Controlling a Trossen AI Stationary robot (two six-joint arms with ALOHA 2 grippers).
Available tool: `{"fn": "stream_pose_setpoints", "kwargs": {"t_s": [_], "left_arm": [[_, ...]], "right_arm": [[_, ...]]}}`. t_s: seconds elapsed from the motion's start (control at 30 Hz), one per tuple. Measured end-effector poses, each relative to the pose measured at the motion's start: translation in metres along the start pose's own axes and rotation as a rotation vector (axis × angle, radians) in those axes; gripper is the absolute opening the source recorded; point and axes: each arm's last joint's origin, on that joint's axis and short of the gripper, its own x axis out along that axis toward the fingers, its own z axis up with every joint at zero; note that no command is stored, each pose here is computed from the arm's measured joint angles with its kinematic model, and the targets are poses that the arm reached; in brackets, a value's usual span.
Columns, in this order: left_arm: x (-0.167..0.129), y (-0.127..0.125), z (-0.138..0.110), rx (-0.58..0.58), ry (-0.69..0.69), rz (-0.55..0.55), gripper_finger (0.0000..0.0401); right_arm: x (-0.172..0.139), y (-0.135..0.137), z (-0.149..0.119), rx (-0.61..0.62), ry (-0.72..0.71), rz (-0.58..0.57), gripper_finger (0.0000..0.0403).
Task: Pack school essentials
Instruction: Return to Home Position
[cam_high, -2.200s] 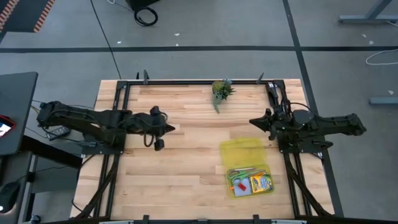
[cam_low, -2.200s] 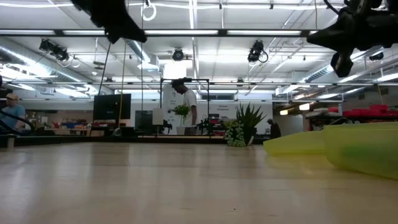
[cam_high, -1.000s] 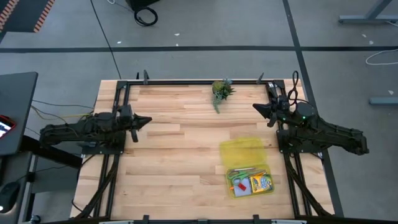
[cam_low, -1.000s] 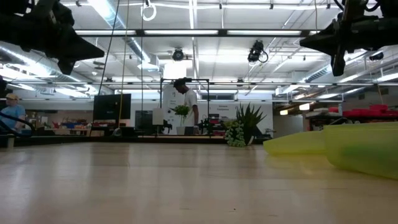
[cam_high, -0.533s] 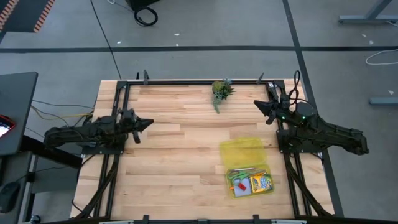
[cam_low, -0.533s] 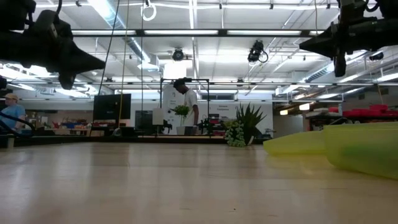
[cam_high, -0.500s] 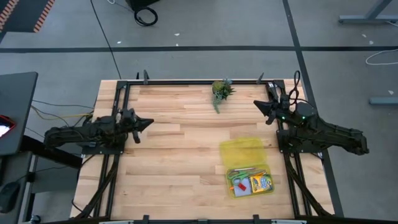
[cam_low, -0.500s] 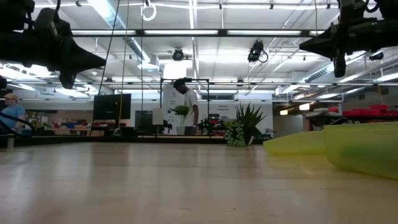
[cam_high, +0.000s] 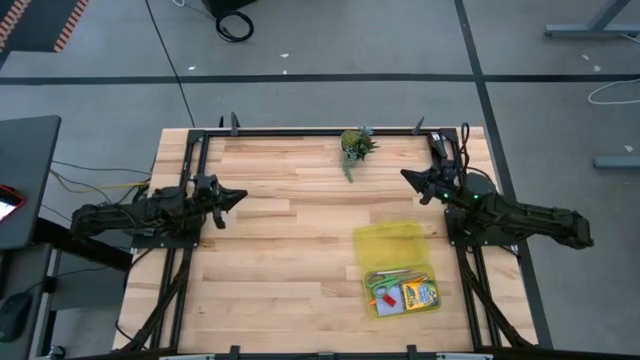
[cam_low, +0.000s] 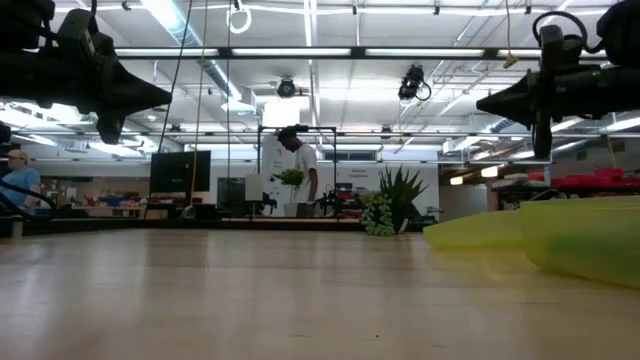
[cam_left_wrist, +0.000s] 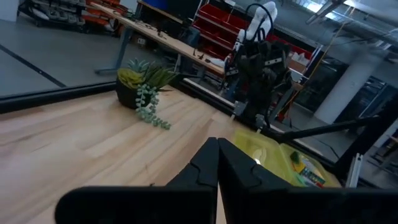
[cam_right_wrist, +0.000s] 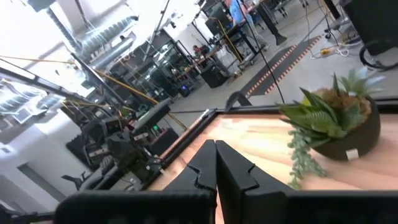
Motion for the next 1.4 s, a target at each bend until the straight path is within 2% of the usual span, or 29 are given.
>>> {"fn": "stream_pose_setpoints", "kwargs": {"t_s": [0.2,0.33,0.4,0.67,0.83,1.07,1.17,1.4], "left_arm": [[0.0,0.0,0.0,-0.001,0.001,0.006,0.0029],[0.0,0.0,-0.001,0.017,0.011,-0.01,0.0034],[0.0,0.0,-0.001,0.017,0.012,-0.011,0.0035],[0.0,-0.001,-0.002,0.025,0.026,-0.034,0.0017],[0.0,0.0,-0.002,0.052,0.017,-0.017,0.0009],[0.0,0.0,-0.002,0.062,0.013,-0.006,0.0023],[0.0,0.0,-0.002,0.141,0.015,-0.008,0.003],[0.002,0.0,-0.004,0.424,0.037,-0.019,0.0031]], "right_arm": [[0.0,-0.004,-0.005,-0.013,0.027,-0.012,0.0009],[0.0,-0.005,-0.01,-0.048,0.115,0.033,0.0009],[-0.001,-0.007,-0.012,-0.053,0.141,0.017,0.0007],[-0.005,-0.002,-0.009,-0.013,0.112,0.082,0.0005],[-0.007,0.002,-0.009,-0.025,0.072,0.075,0.0004],[-0.01,0.011,-0.013,-0.042,0.068,0.096,0.0004],[-0.011,0.012,-0.016,-0.075,0.093,0.106,0.0004],[-0.009,0.004,-0.022,-0.082,0.134,-0.003,0.0005]]}}
